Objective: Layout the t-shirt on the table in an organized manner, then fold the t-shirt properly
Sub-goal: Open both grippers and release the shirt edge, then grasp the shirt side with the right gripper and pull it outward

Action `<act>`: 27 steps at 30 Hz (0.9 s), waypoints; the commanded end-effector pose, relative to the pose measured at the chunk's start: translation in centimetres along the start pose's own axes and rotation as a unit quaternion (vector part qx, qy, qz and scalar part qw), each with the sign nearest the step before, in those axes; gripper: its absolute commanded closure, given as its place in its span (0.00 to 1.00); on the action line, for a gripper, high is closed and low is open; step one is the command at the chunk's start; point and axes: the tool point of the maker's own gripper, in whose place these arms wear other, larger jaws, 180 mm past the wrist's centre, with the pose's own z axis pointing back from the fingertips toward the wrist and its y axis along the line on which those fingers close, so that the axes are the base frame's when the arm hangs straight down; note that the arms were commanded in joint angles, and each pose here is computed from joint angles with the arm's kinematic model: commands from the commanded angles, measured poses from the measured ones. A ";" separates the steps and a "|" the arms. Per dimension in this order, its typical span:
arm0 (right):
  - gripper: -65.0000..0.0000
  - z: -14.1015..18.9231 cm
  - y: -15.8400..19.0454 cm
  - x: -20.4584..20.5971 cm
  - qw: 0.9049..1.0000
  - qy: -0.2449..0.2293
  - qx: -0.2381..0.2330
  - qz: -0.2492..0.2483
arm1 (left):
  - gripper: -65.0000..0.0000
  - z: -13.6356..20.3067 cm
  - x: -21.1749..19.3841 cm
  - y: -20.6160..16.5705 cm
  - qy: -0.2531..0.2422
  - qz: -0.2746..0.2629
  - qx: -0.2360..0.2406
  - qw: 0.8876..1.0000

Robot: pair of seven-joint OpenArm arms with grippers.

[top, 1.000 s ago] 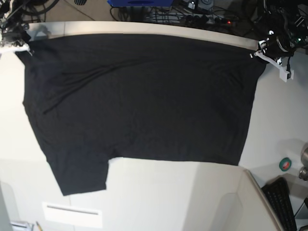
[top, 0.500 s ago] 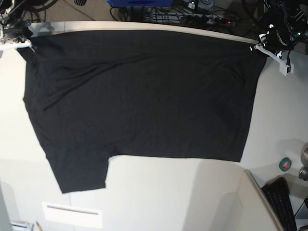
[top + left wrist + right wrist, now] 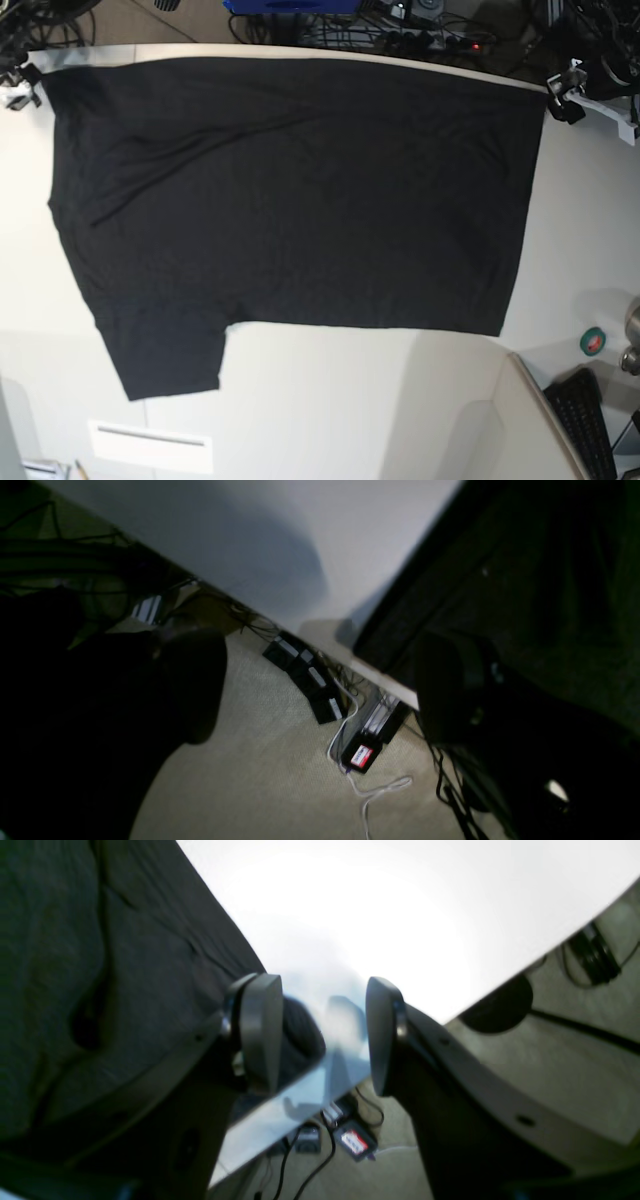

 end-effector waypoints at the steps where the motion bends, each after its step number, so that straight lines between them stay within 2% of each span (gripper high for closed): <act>1: 0.58 0.4 -0.2 2.6 0.999 -0.038 -0.001 0.002 | 0.15 1.2 2.7 1.5 -0.034 -0.012 0.018 0.999; 4: 0.58 -0.3 0.1 6.3 0.997 -0.072 0.004 0.005 | 0.15 2.3 4.8 2.9 -0.067 0.007 0.034 0.997; 6: 0.58 -2.7 2.1 8.6 0.997 -0.072 0.033 0.019 | 0.15 2.9 5.9 3.7 -0.089 0.027 0.041 0.995; 8: 0.58 -4.1 4.5 10.5 0.994 -0.081 0.061 0.030 | 0.25 2.7 6.7 3.0 -0.097 0.026 0.033 0.994; 9: 0.57 -4.6 5.3 11.4 0.993 -0.086 0.069 0.036 | 0.35 2.3 6.9 2.3 -0.096 0.020 0.025 0.995; 10: 0.57 -5.3 6.6 12.5 0.991 -0.093 0.079 0.049 | 0.49 1.9 7.0 1.5 -0.092 0.012 0.017 0.996; 13: 0.57 -7.1 10.0 13.6 0.989 -0.083 0.092 0.083 | 1.00 1.0 6.9 -1.0 -0.081 -0.014 -0.006 0.997; 21: 0.57 -11.7 15.8 12.3 0.984 -0.049 0.111 0.134 | 1.00 0.4 6.8 -2.3 -0.074 -0.025 -0.020 0.997; 27: 0.57 -14.3 17.6 10.5 0.985 -0.033 0.127 0.115 | 1.00 -1.6 5.1 -8.1 -0.035 -0.097 -0.076 0.992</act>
